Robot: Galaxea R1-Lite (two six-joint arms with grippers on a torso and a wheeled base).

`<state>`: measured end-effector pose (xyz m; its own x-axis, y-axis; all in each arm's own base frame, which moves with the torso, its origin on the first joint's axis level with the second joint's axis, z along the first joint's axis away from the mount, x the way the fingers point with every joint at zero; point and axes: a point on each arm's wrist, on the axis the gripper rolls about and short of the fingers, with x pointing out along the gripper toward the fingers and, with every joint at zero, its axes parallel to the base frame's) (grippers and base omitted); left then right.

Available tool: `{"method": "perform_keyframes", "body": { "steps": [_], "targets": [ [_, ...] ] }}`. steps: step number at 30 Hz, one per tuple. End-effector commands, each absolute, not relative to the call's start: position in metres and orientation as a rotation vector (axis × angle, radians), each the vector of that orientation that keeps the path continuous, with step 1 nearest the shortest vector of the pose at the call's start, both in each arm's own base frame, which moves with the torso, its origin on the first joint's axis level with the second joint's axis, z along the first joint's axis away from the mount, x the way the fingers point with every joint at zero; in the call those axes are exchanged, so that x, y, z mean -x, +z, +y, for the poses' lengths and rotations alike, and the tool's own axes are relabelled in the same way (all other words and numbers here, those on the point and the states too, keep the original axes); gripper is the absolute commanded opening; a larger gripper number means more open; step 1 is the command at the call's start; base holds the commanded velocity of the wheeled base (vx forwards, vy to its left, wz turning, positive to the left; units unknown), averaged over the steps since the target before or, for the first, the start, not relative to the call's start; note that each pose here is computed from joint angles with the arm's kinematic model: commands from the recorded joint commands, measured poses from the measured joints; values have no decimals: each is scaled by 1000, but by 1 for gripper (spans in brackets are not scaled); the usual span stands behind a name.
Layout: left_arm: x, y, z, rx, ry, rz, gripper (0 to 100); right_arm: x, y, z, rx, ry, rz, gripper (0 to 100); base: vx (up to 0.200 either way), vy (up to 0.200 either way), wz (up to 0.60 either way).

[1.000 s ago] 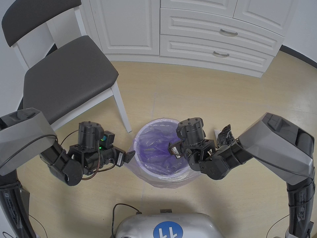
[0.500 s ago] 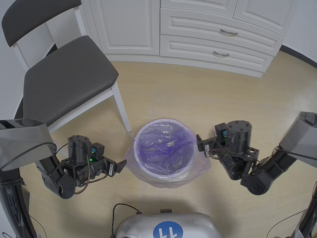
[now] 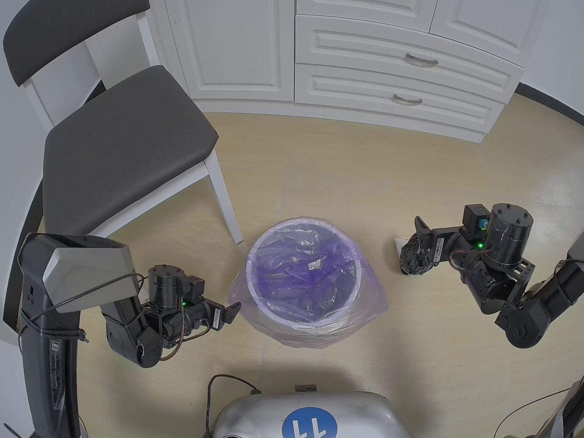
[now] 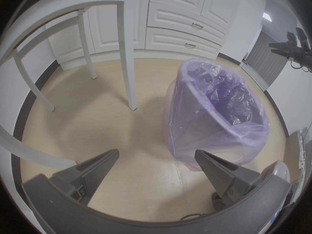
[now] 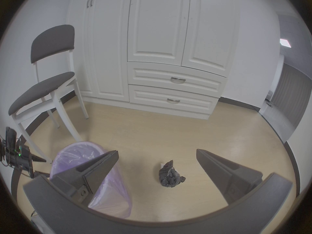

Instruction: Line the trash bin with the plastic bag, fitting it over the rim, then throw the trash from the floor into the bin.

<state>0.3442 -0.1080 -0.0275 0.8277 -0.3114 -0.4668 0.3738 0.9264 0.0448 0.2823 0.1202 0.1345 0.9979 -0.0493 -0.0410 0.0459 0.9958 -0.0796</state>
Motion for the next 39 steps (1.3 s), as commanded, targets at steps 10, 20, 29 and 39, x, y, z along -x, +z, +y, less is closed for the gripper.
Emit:
{"method": "perform_keyframes", "body": {
  "steps": [10,20,29,39],
  "targets": [
    [-386,-76,-120,-148,-362,537,100,-291,148,99,62,-115,-2,100,0,0,0],
    [-420,-71,-131,-153,-366,558,100,-300,147,85,63,-140,2,100,0,0,0],
    [-436,-62,-137,-160,-367,572,100,-305,139,76,75,-135,39,100,0,0,0],
    [-383,-21,-119,-163,-365,612,100,-316,104,89,95,-81,149,100,0,0,0]
  ]
}}
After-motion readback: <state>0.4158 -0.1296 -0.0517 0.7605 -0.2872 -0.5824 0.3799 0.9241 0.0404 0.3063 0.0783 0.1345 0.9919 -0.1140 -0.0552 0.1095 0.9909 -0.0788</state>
